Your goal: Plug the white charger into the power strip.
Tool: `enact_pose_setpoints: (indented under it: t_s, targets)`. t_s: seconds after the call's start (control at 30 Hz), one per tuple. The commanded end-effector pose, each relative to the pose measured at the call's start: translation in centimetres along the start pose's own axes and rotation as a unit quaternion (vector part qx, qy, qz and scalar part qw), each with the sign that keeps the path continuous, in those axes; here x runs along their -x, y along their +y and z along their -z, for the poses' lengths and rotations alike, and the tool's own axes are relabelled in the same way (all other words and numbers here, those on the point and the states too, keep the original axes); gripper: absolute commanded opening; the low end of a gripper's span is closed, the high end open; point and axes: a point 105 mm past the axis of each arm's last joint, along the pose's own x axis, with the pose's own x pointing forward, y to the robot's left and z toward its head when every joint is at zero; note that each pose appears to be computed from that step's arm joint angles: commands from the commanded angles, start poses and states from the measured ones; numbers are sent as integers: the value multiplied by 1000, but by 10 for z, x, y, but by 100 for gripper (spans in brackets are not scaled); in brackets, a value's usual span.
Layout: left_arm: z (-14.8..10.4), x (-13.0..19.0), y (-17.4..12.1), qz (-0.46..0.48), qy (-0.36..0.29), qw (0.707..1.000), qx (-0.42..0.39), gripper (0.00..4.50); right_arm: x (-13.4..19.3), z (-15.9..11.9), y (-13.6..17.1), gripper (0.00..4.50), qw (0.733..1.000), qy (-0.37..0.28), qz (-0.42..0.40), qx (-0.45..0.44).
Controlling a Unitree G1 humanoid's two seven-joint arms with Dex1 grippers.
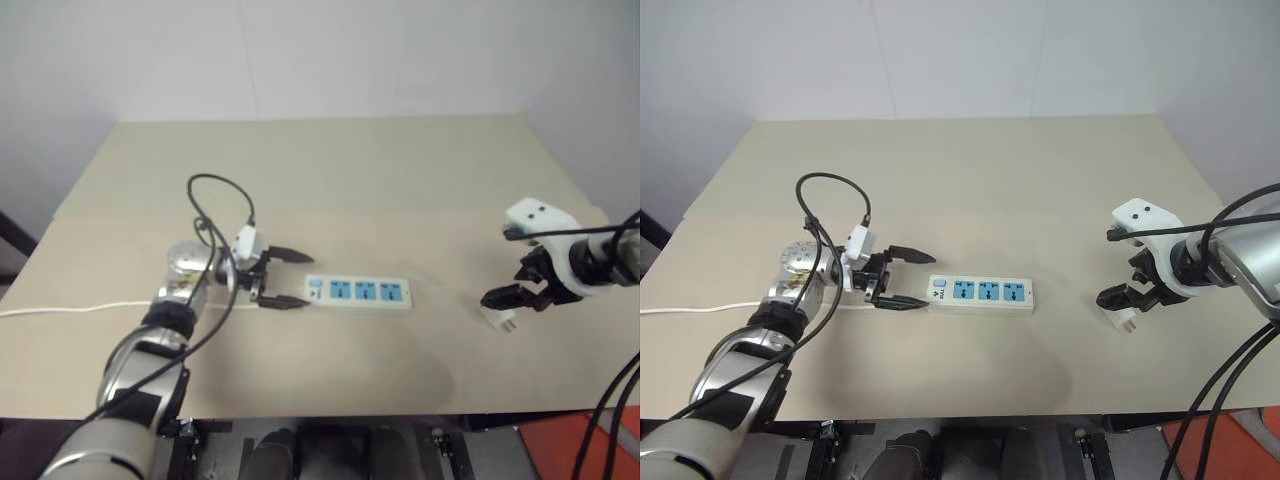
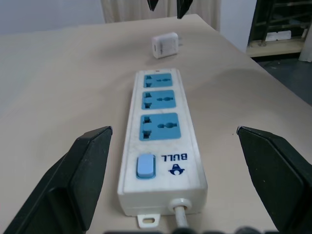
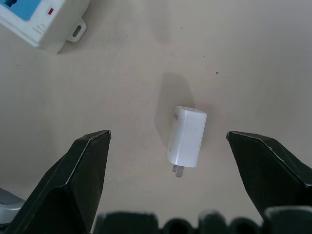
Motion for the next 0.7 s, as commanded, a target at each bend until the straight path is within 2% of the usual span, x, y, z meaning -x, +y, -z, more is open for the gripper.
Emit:
enact_pose_setpoints:
  t_s: [0.03,0.5,0.7]
  targets:
    - [-6,-1,5,9,13,999,-29,448,7,-7,-4,450,1000,-19,20,13]
    - [6,-16,6,30,39,998,-24,448,9,-6,-3,450,1000,-14,21,16]
    - [13,-20,6,15,30,999,-10,448,11,-5,0,450,1000,-16,19,20]
